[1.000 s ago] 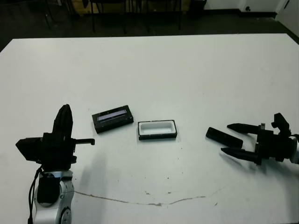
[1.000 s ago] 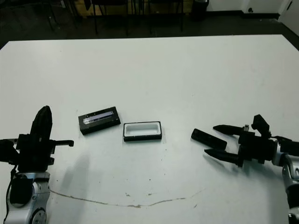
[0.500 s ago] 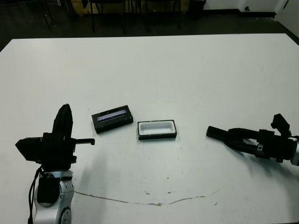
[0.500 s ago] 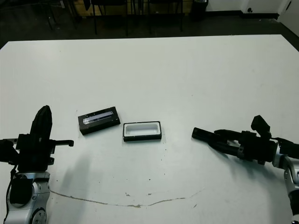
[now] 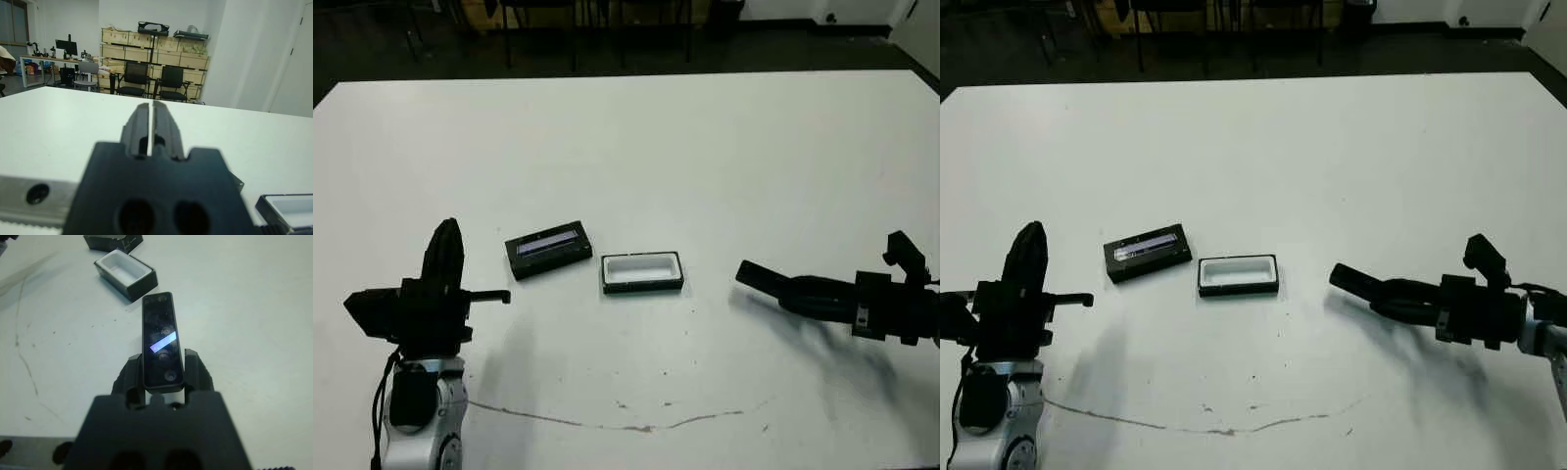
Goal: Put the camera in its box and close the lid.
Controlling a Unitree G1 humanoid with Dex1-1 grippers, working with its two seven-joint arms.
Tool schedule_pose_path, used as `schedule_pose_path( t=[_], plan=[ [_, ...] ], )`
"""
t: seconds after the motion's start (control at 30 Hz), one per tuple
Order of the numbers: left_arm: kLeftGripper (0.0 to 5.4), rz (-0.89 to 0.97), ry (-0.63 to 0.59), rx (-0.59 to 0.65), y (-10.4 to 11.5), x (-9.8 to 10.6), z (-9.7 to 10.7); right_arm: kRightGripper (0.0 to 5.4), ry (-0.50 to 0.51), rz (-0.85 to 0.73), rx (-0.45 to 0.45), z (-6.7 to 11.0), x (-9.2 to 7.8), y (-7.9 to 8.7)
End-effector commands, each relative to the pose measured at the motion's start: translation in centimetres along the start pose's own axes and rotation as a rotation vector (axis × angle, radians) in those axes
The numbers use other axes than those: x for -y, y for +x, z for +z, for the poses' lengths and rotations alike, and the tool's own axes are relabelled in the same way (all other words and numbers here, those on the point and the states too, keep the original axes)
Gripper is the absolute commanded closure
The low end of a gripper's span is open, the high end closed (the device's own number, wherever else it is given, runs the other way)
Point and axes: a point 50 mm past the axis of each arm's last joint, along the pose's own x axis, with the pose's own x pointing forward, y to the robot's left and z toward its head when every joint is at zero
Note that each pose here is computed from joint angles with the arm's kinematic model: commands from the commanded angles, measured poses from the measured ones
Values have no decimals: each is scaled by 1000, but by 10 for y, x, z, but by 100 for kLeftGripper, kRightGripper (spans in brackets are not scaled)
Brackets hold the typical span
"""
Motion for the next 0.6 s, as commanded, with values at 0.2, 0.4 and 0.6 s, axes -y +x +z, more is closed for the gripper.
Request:
schedule_pose_path(
  t=[0.2, 0.4, 0.6],
  plan=[
    [540, 3, 8, -30, -3, -2, -5, 476, -56, -86, 130, 15, 25, 2],
    [540, 0, 14, -29, -4, 1, -4, 476, -147, 21, 236, 73, 31, 24],
    [540, -2, 7, -35, -5, 4, -6, 476, -269, 154, 178, 120, 21, 63]
  ],
)
